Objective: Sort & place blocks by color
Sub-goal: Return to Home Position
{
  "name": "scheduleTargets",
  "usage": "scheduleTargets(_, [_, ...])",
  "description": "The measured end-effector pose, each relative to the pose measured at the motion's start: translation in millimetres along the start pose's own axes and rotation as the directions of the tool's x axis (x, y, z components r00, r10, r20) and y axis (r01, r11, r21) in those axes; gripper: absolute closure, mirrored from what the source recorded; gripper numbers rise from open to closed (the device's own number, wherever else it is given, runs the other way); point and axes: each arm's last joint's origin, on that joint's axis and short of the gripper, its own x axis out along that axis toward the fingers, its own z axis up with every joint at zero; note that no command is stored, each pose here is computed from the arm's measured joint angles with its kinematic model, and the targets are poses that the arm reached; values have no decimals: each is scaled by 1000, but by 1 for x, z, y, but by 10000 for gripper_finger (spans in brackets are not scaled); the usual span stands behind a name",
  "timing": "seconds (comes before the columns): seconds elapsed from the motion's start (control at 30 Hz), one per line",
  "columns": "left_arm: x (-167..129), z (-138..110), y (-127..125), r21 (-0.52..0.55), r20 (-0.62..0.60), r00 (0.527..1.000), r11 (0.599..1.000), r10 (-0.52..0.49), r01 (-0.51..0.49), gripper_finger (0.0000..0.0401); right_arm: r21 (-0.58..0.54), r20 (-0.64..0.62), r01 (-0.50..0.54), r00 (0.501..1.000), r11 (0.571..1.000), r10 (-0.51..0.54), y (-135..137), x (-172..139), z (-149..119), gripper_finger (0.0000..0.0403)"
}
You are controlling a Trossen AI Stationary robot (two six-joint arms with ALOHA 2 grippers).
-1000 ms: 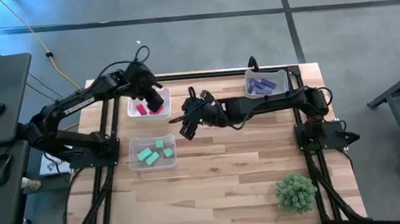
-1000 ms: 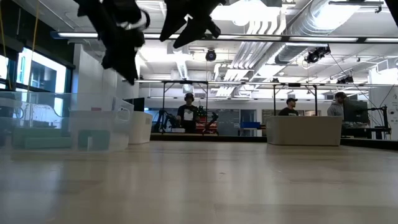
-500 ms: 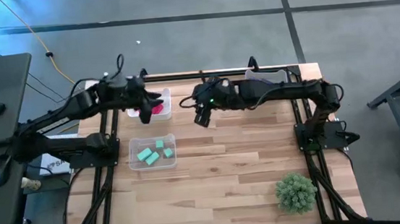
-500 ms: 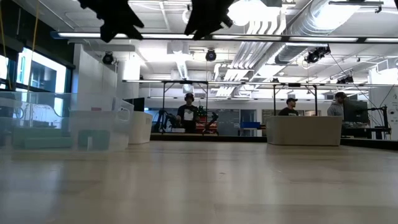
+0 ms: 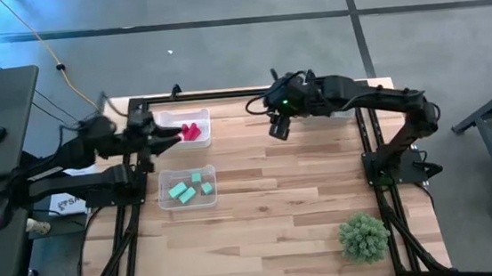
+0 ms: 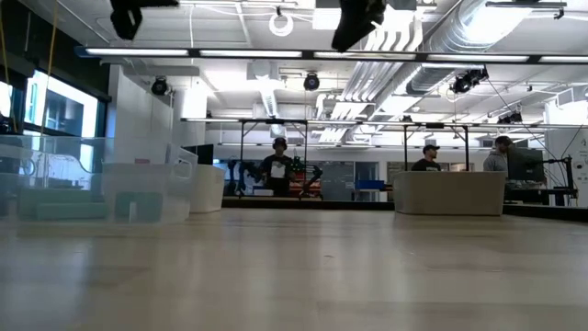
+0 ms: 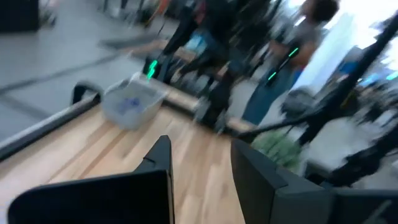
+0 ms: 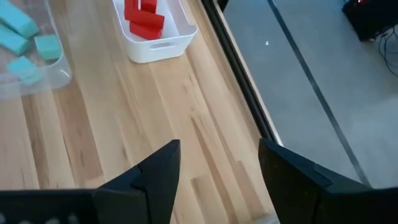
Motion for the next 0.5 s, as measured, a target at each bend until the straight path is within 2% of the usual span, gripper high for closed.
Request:
scheduleTargets(0.1, [-18, 4, -7, 12, 85, 994, 998, -63, 62, 321, -13, 16, 2, 1000, 1000, -2, -5, -10, -7, 197])
scheduleTargets(0.23, [-40, 6, -12, 28, 156, 981, 993, -118, 115, 321, 23, 75, -12, 997, 1000, 10, -8, -16, -34, 197])
scheduleTargets(0.5, [-66, -2, -10, 94, 246, 965, 993, -88, 67, 320, 186, 220, -99, 974, 978, 57, -12, -36, -99, 197])
